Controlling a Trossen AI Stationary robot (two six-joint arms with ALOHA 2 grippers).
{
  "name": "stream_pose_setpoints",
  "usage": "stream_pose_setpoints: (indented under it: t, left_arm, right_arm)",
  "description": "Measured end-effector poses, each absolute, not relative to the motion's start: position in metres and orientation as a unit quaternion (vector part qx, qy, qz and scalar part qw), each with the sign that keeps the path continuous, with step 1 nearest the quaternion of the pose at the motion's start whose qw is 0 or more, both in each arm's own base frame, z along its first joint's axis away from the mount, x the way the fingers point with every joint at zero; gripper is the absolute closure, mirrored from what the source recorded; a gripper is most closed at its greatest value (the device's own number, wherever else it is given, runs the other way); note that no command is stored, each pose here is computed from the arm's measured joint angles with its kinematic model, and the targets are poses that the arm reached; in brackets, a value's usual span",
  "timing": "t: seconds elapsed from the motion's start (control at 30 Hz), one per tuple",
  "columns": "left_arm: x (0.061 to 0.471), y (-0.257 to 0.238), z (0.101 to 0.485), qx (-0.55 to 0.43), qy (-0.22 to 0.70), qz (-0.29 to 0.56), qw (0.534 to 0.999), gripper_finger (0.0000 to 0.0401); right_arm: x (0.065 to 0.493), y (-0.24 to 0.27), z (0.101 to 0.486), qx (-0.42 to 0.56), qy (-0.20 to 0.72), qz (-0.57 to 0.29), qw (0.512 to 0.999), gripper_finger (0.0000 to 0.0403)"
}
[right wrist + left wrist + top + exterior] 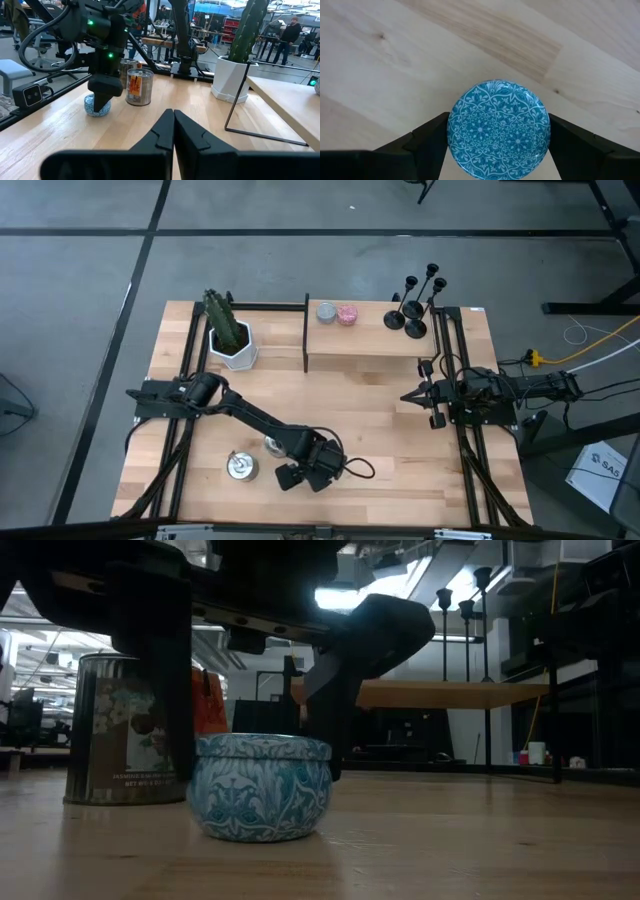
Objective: Pick & Place candle stick holders
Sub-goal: Put the blue scented candle on the shelf
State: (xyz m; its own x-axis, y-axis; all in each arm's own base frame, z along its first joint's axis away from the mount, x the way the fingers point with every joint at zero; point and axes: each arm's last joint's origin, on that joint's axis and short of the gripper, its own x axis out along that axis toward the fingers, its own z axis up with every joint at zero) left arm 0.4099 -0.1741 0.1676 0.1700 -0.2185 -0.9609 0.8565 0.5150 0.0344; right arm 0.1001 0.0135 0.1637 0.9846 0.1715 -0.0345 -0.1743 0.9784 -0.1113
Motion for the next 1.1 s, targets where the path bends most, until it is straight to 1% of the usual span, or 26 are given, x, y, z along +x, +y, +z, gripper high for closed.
stream_pose_setpoints:
  t: [0.4,0.8,1.1]
  left_arm:
    - [0.414,-0.159,0.168,0.275,0.542,-0.355,0.71,0.0114]
    - [0.416,-0.145,0.18,0.253,0.55,-0.33,0.724,0.0114]
    - [0.416,-0.127,0.207,0.219,0.54,-0.295,0.757,0.0114]
  right_arm:
    - [0.1,0.013,0.164,-0.057,0.012,0.087,0.995,0.0392]
    - [0.1,0.013,0.164,-0.057,0.012,0.087,0.995,0.0392]
    - [0.1,0.013,0.164,-0.057,0.013,0.087,0.995,0.0392]
